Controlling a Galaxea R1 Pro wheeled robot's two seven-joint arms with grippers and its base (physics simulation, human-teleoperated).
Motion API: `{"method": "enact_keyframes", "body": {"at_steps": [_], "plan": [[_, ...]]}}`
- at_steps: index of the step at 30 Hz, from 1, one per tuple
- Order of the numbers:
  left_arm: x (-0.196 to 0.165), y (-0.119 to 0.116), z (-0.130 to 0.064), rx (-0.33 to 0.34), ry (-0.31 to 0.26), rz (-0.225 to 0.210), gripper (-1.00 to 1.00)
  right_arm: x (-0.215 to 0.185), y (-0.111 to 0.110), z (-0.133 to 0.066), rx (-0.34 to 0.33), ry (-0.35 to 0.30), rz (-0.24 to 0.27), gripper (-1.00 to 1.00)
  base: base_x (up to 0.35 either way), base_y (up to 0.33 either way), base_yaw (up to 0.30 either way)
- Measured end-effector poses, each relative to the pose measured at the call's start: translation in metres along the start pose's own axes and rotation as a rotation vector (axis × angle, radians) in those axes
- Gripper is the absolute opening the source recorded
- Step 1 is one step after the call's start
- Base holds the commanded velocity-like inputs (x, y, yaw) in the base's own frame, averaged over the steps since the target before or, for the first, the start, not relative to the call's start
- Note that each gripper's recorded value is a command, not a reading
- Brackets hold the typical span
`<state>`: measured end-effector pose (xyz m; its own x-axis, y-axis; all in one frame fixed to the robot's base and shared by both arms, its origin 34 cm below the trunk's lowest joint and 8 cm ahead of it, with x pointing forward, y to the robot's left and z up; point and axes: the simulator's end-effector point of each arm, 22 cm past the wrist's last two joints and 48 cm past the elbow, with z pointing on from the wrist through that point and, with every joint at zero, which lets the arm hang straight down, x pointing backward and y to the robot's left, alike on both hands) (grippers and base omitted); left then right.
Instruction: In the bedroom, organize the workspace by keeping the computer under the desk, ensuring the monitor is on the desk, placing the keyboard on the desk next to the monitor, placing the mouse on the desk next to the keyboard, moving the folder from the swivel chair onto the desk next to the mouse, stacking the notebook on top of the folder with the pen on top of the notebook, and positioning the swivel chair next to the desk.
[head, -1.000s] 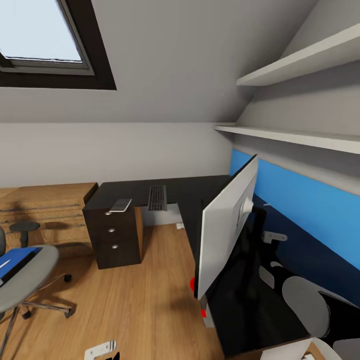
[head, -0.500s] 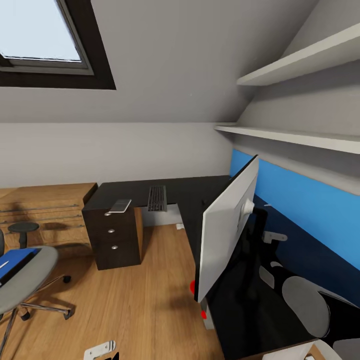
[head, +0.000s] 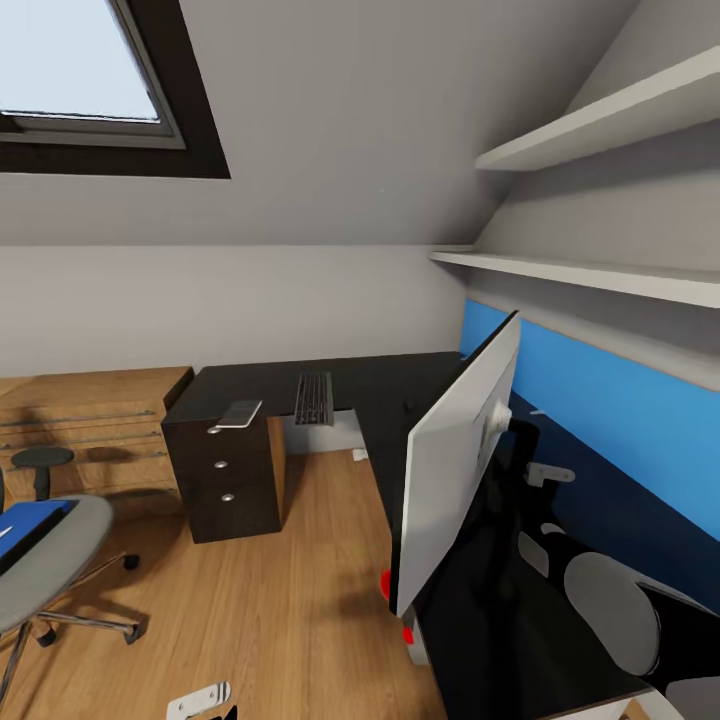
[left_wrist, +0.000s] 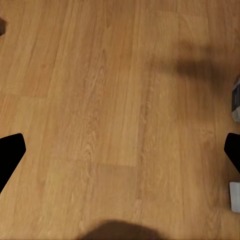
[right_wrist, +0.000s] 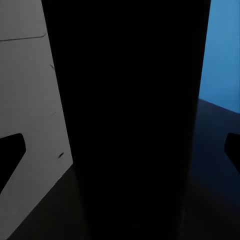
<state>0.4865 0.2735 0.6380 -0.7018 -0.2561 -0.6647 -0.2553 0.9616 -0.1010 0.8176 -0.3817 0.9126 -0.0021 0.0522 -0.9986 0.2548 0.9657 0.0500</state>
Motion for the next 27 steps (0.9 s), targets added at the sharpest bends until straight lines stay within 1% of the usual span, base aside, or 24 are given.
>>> {"method": "enact_keyframes", "body": {"at_steps": [13,14,27], "plan": [[0.0002,0.0001,0.0001,0.0,0.001,0.0,1.0,-0.0007,-0.001,0.0003,0.001,-0.002,-0.001,1.0,0.003,0.0,0.0],[0.0002,0.0001,0.0001,0.0,0.001,0.0,1.0,-0.0007,-0.001,0.0003,0.001,-0.002,-0.001,-1.0,0.0,0.0,0.0],[0.0003,-0.0003,0.0,0.0,0.001,0.002,1.0,-0.001,-0.0035,0.0004,0.008,-0.003,0.004,-1.0,0.0,0.0,0.0]]}}
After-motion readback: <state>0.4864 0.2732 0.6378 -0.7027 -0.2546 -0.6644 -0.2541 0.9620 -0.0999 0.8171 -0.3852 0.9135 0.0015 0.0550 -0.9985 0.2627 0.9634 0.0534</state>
